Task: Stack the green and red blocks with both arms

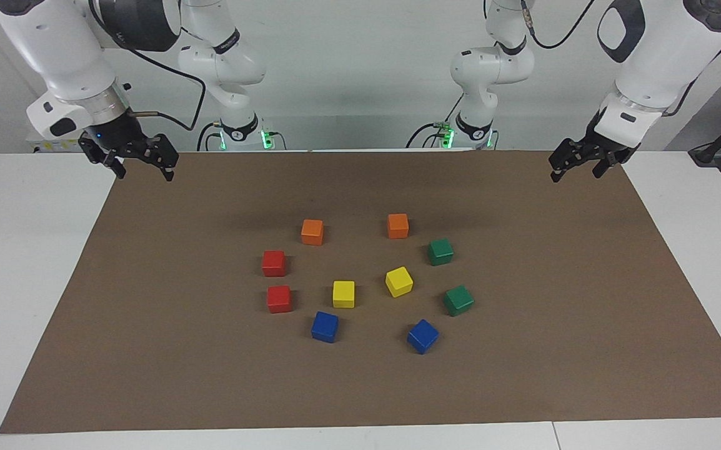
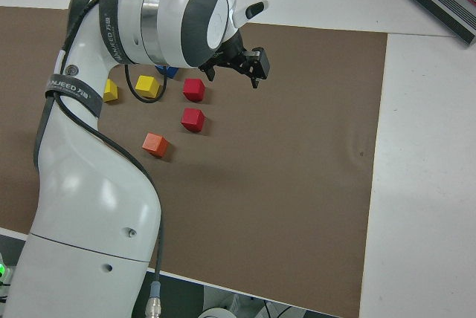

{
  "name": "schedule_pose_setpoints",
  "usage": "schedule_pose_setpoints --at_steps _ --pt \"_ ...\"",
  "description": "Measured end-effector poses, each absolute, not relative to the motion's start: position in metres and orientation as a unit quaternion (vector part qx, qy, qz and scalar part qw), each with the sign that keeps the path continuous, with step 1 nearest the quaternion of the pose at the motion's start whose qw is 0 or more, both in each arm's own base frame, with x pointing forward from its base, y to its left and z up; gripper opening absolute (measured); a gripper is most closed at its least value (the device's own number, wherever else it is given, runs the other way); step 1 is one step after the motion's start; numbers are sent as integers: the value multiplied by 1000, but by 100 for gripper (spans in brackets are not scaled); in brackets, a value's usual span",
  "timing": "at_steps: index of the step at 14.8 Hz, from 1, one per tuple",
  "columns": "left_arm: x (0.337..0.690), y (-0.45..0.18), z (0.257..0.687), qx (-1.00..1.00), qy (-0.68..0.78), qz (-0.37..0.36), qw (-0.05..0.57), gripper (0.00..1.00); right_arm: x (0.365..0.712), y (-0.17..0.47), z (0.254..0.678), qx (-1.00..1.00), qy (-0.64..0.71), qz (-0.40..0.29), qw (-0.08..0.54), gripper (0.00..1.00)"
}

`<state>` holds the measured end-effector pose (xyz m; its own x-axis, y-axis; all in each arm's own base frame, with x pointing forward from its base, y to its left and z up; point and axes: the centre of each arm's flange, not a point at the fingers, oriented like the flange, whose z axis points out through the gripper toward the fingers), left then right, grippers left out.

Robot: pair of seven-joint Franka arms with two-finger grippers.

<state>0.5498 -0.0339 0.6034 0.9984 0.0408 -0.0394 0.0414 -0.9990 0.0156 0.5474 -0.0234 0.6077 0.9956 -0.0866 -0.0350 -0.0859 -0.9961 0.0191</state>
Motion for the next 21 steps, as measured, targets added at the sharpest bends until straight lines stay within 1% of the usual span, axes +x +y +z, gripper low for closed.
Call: schedule_pose_setpoints --at_steps 18,21 --pt "549 -34 606 999 28 -15 8 100 547 -23 608 999 -43 -18 9 100" --pt "551 -50 608 999 46 -1 10 100 547 -23 607 999 -43 -18 9 100"
